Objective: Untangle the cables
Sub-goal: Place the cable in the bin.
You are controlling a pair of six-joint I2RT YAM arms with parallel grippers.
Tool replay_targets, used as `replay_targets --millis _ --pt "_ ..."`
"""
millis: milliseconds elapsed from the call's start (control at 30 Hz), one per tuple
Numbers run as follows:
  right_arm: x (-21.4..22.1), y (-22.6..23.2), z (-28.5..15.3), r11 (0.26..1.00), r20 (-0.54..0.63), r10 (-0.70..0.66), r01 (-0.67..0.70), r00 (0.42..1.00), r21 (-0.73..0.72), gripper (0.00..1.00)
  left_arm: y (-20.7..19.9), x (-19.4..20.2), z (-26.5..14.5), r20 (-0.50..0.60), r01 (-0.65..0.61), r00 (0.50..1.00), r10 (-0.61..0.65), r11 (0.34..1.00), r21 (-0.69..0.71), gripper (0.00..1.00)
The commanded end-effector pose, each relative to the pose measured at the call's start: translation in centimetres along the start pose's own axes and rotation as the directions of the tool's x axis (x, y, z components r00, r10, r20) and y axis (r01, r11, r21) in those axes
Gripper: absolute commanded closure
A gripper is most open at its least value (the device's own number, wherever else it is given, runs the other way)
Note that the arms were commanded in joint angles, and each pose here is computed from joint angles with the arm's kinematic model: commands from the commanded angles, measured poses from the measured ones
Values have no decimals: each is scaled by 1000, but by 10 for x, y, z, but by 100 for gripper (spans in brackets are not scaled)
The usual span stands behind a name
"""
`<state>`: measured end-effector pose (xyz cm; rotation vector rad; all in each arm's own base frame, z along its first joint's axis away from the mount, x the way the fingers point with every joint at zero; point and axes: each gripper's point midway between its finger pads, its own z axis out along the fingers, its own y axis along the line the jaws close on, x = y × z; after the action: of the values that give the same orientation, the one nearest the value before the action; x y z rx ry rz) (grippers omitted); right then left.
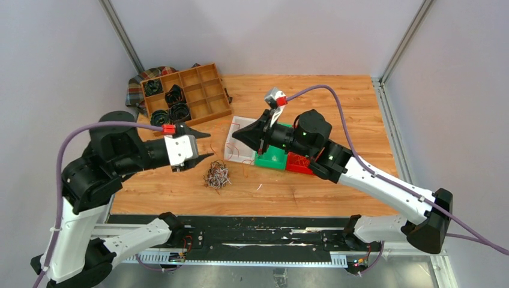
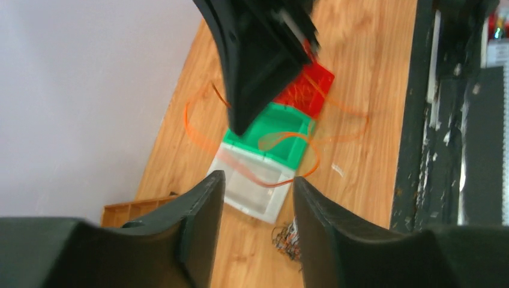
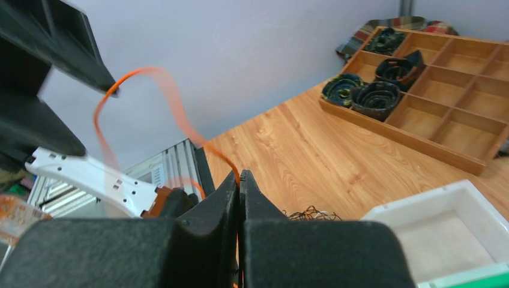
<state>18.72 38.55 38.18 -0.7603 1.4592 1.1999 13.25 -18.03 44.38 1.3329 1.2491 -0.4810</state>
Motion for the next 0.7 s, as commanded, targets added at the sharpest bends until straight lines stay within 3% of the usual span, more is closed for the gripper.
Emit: replay_targets --millis 0,133,233,333,433,533,667 --pt "-17 -26 -19 992 102 82 -91 991 87 99 -15 41 8 -76 -98 992 101 994 46 40" --pt "-12 -60 -46 972 108 77 -98 991 213 100 -11 80 6 -196 -186 963 186 982 19 20" --pt "2 -99 -75 921 63 23 -46 998 388 100 -10 108 5 -299 -209 931 207 978 25 13" --pt "28 -148 -116 779 -63 -42 73 997 622 99 -16 136 5 -392 -180 901 189 982 60 1" --pt "58 -193 -165 572 -192 -58 190 980 798 99 -22 161 5 -478 -143 862 169 986 90 2" --pt "85 -222 -202 435 -255 6 228 967 871 99 -20 170 5 -515 -133 843 155 988 80 2" --pt "100 -249 -235 269 -282 50 259 958 928 100 -18 161 6 -496 -115 858 132 991 65 2"
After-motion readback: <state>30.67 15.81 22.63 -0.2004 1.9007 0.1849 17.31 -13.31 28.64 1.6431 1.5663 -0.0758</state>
